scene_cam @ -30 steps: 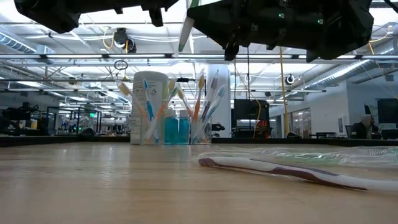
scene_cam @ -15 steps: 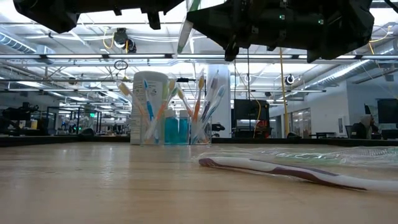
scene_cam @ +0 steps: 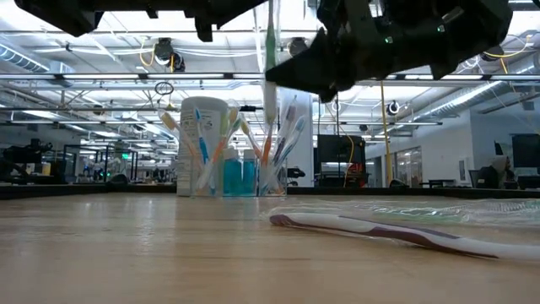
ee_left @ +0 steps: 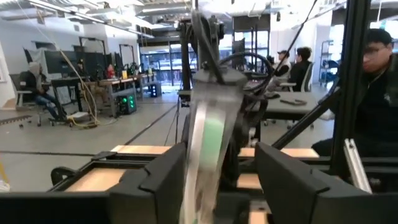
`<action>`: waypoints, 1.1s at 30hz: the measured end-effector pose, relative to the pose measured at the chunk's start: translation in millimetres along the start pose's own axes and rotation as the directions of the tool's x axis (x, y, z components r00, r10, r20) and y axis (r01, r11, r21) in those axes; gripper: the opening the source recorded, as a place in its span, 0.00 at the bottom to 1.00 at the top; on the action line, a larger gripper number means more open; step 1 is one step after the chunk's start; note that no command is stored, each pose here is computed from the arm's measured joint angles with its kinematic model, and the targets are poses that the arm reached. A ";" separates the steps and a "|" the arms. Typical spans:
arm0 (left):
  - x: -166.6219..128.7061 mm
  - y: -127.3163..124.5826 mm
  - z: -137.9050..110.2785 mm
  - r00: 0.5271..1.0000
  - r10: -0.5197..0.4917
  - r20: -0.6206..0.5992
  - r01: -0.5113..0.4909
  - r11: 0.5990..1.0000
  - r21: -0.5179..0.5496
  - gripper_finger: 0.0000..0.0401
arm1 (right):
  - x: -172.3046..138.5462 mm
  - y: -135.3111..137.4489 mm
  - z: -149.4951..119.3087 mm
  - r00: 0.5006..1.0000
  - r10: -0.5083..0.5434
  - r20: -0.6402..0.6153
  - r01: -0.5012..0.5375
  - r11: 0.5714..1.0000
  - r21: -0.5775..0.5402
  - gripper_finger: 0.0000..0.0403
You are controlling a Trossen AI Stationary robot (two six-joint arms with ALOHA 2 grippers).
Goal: Pick & Place toothbrushing station
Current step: Put the green toothbrush into the transparent organizer
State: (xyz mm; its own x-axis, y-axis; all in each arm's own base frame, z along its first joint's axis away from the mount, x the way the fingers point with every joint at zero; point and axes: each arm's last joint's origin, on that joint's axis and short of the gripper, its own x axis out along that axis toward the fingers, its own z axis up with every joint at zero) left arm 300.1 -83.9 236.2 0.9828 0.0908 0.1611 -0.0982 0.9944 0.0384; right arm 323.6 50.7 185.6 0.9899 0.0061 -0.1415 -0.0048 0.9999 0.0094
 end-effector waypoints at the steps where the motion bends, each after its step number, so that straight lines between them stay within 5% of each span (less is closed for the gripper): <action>1: -0.2 0.5 1.1 1.000 0.007 -0.001 -0.007 1.000 -0.011 0.51 | -2.5 -0.8 -0.2 0.999 -0.002 -0.037 0.002 1.000 -0.006 0.05; 12: 4.3 18.7 -11.7 0.987 0.097 -0.130 -0.105 0.993 -0.056 0.48 | -15.3 -1.4 13.6 0.997 0.005 -0.081 -0.006 1.000 -0.013 0.05; 17: 9.3 27.2 -18.2 0.989 0.014 -0.146 -0.031 0.992 -0.119 0.43 | -15.1 -3.2 12.3 0.996 -0.001 -0.093 0.000 1.000 -0.016 0.05; 33: 14.3 27.6 -16.0 0.995 -0.008 -0.100 -0.001 0.996 -0.086 0.35 | -15.2 -4.0 10.9 0.994 -0.005 -0.109 0.004 1.000 -0.009 0.05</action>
State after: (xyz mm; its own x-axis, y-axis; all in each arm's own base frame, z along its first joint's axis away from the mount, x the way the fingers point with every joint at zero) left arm 314.0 -54.3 223.7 0.9942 0.0880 0.0612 -0.0852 0.9953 -0.0465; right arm 310.1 46.5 198.5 0.9685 0.0021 -0.2491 -0.0023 1.0000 -0.0005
